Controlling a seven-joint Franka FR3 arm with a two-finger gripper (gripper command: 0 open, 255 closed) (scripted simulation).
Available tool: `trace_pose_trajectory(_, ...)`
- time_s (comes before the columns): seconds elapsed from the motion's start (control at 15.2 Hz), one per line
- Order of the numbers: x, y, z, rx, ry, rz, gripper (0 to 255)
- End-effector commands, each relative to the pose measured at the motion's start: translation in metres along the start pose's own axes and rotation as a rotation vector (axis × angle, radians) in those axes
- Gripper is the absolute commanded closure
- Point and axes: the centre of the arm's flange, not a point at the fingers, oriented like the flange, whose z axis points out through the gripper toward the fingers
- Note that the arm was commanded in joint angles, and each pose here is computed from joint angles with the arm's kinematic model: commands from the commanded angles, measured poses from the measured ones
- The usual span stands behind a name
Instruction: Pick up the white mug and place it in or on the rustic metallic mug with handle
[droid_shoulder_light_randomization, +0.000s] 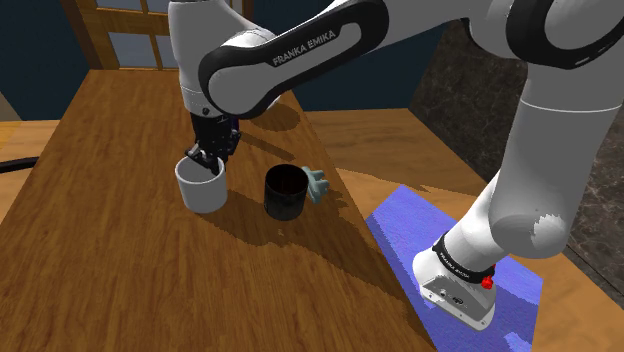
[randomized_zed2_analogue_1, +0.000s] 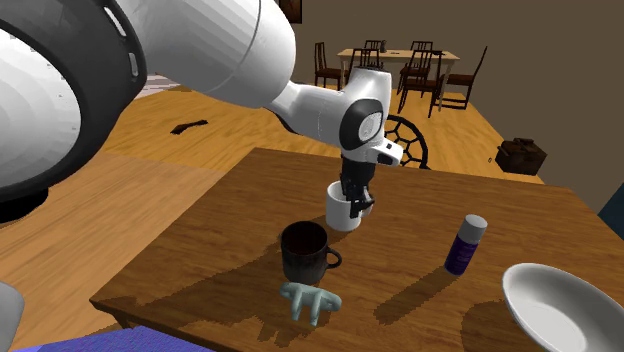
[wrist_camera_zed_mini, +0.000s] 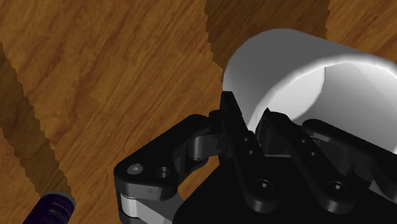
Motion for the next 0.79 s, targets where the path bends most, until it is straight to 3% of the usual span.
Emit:
trace_pose_trajectory(0.0, 0.000, 0.000, -0.008, 0.000, 0.000, 0.000, 255)
trace_pose_trajectory(0.73, -0.001, -0.001, -0.066, 0.000, 0.000, 0.000, 255)
